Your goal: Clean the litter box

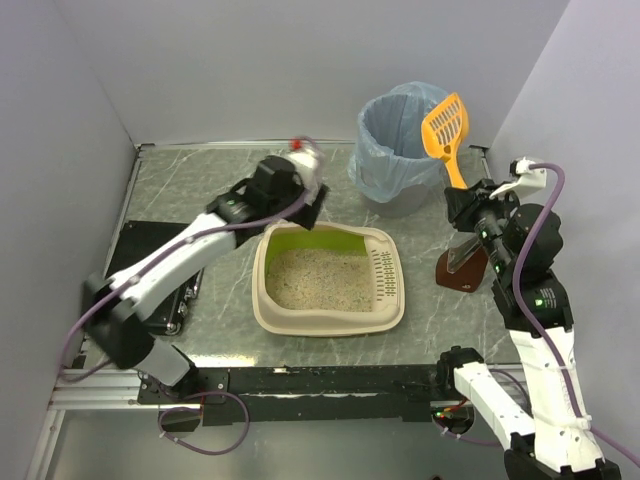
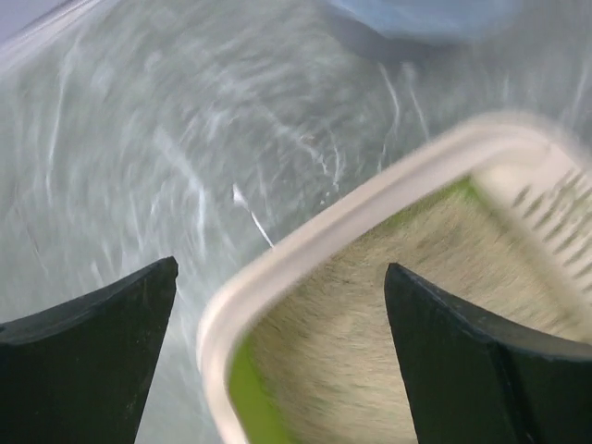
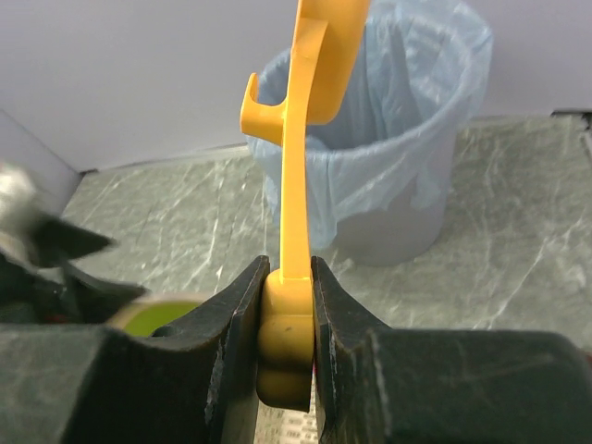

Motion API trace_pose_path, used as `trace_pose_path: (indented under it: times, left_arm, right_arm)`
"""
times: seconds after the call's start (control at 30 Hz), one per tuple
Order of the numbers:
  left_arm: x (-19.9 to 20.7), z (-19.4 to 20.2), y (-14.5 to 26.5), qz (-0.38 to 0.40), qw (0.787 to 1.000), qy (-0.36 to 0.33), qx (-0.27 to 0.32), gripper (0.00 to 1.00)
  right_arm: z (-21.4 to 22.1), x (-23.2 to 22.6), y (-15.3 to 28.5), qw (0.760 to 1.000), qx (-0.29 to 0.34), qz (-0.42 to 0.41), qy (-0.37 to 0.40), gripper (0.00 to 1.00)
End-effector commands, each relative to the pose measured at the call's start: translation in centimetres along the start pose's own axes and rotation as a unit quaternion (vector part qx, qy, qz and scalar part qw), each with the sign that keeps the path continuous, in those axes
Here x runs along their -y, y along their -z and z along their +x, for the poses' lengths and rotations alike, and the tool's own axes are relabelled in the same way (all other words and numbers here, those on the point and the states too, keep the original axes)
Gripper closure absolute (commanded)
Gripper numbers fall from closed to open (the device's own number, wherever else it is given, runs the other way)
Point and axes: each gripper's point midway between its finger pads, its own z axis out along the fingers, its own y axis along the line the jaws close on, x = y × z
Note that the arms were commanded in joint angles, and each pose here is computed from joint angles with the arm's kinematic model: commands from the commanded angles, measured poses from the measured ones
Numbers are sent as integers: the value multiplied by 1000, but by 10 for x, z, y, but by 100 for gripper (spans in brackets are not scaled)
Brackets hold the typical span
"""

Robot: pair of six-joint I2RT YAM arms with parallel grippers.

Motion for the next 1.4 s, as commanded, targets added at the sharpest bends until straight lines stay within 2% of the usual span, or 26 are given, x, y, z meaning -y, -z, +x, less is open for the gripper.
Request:
trace_pose_path:
  times: [0.0, 0.07, 0.1, 0.23, 0.37, 0.5, 0.53, 0.57, 0.6, 0.63, 0.7, 0.73, 0.8, 0.83, 0.87, 0.9, 0.93, 1.0, 1.03, 1.1, 1.13, 1.2, 1.23, 1.3, 1.33, 1.37]
  left_arm:
    - [-43, 17, 73, -201, 914, 352, 28, 3]
    - [-29, 52, 97, -208, 889, 407, -9, 3]
    - [-21, 79, 100, -217, 884, 411, -38, 3]
    - [18, 118, 120, -190, 871, 442, -95, 3]
    - [17, 150, 113, -232, 852, 452, -124, 3]
    - [10, 165, 91, -265, 850, 439, -122, 3]
    - [8, 174, 85, -278, 850, 427, -135, 9]
    - [5, 176, 84, -290, 848, 420, -144, 22]
    - [3, 182, 78, -301, 850, 404, -156, 30]
    - [2, 182, 76, -303, 855, 388, -161, 48]
    - [-6, 175, 66, -315, 862, 371, -143, 65]
    - [-8, 173, 62, -313, 870, 352, -145, 77]
    - [-15, 160, 48, -305, 878, 346, -125, 88]
    - [-19, 157, 44, -299, 893, 311, -127, 97]
    - [-23, 150, 39, -296, 902, 293, -117, 99]
    - [-30, 146, 34, -298, 909, 269, -109, 99]
    - [-36, 130, 24, -281, 931, 218, -86, 99]
    - [-45, 124, 16, -262, 948, 166, -73, 99]
    - [-50, 107, 8, -241, 963, 116, -41, 99]
    - [-49, 83, 4, -182, 981, 60, -1, 99]
    - [-43, 67, -1, -140, 990, -18, 32, 99]
    - [-39, 54, -3, -87, 988, -116, 54, 98]
    - [-19, 40, -7, -15, 986, -147, 78, 97]
    - [-13, 63, -19, 55, 975, -213, 18, 94]
    - [-14, 44, -21, 75, 972, -219, 29, 96]
    - [-15, 41, -28, 85, 972, -219, 27, 95]
  right_arm:
    - [-3, -10, 3, 999, 24, -27, -29, 100]
    - [3, -10, -1, 999, 23, -33, -35, 100]
    - [8, -9, -5, 998, 20, -32, -41, 100]
    - [24, -8, -16, 998, -7, -34, -42, 100]
    - [36, -7, -17, 998, -17, -39, -40, 100]
    - [41, -2, -14, 999, -20, -28, -36, 100]
    - [41, 2, -14, 999, -20, -17, -36, 100]
    - [40, 2, -13, 999, -19, -17, -35, 100]
    - [41, 3, -14, 999, -20, -15, -34, 100]
    - [40, 2, -14, 999, -18, -17, -34, 100]
    - [42, 1, -16, 999, -23, -19, -34, 100]
    - [43, 1, -17, 999, -27, -19, -34, 100]
    - [46, 2, -19, 999, -37, -17, -34, 100]
    - [47, 2, -20, 999, -40, -16, -33, 100]
    - [50, 4, -21, 998, -46, -12, -33, 100]
    - [50, 4, -22, 998, -47, -10, -32, 100]
    - [53, 5, -22, 998, -51, -8, -31, 100]
    - [57, 6, -23, 998, -61, -6, -29, 100]
    - [58, 7, -22, 998, -64, -4, -28, 100]
    - [61, 8, -21, 997, -71, -3, -26, 100]
    - [62, 9, -20, 997, -73, -1, -26, 100]
    - [65, 9, -17, 996, -81, 0, -25, 100]
    - [65, 9, -16, 996, -82, 0, -26, 100]
    - [65, 9, -11, 996, -86, 0, -22, 100]
    - [67, 10, -8, 995, -94, 3, -20, 100]
    - [65, 10, -5, 996, -93, 4, -19, 100]
